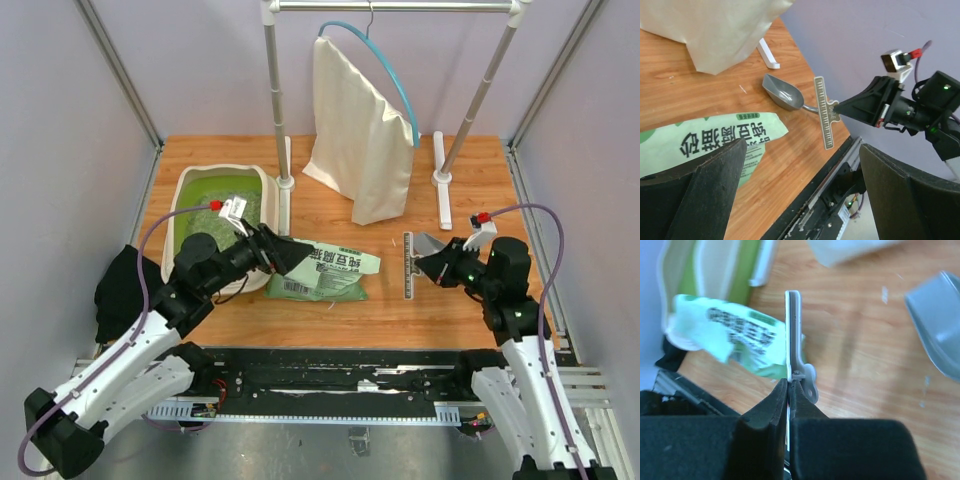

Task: Fill the litter box with clean litter
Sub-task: Pick up the clamp at the center of the board.

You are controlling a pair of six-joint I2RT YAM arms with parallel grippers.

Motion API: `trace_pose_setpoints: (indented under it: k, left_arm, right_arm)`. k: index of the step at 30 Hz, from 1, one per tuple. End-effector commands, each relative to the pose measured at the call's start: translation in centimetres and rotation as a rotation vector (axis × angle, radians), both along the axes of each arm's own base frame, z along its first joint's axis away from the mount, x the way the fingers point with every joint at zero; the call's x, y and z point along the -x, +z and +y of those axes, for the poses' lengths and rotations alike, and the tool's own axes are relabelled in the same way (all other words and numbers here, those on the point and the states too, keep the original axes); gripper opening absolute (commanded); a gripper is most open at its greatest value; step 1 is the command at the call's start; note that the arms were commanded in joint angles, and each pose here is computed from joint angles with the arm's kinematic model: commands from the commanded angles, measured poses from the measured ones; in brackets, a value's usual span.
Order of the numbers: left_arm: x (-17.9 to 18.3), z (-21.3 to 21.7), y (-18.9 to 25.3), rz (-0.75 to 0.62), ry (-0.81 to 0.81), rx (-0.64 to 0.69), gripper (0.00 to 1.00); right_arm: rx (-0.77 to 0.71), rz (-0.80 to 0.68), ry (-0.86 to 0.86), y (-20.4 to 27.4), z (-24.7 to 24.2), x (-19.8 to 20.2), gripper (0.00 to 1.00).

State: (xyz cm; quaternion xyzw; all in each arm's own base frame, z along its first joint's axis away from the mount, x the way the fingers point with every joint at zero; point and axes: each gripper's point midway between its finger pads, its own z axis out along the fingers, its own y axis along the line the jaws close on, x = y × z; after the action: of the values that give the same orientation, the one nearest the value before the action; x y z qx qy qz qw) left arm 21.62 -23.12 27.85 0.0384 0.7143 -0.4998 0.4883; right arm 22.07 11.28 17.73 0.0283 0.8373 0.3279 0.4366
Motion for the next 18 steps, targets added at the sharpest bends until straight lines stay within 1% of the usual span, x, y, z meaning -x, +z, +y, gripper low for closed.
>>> trace_pose_setpoints:
  k: [1, 3, 9, 13, 18]
  left_arm:
    - [-0.6, -1.0, 2.0, 0.030, 0.057, 0.033, 1.00]
    - [-0.6, -2.0, 2.0, 0.042, 0.073, 0.030, 1.00]
    - [-0.1, -4.1, 2.1, 0.085, 0.136, 0.072, 1.00]
    - [-0.1, -4.9, 2.1, 0.110, 0.170, 0.098, 0.99]
    - [-0.1, -5.7, 1.7, 0.143, 0.205, 0.113, 0.95]
  right_arm:
    - [0.007, -0.200, 0.188, 6.3, 2.9, 1.7, 0.01]
    - [0.042, -0.251, 0.242, 7.8, 3.9, 2.2, 0.01]
    - [0.206, -0.268, 0.346, 8.5, 7.2, 3.3, 0.01]
    - [0.304, -0.314, 0.373, 8.7, 9.1, 3.5, 0.01]
    - [0.398, -0.393, 0.343, 9.9, 10.4, 3.1, 0.01]
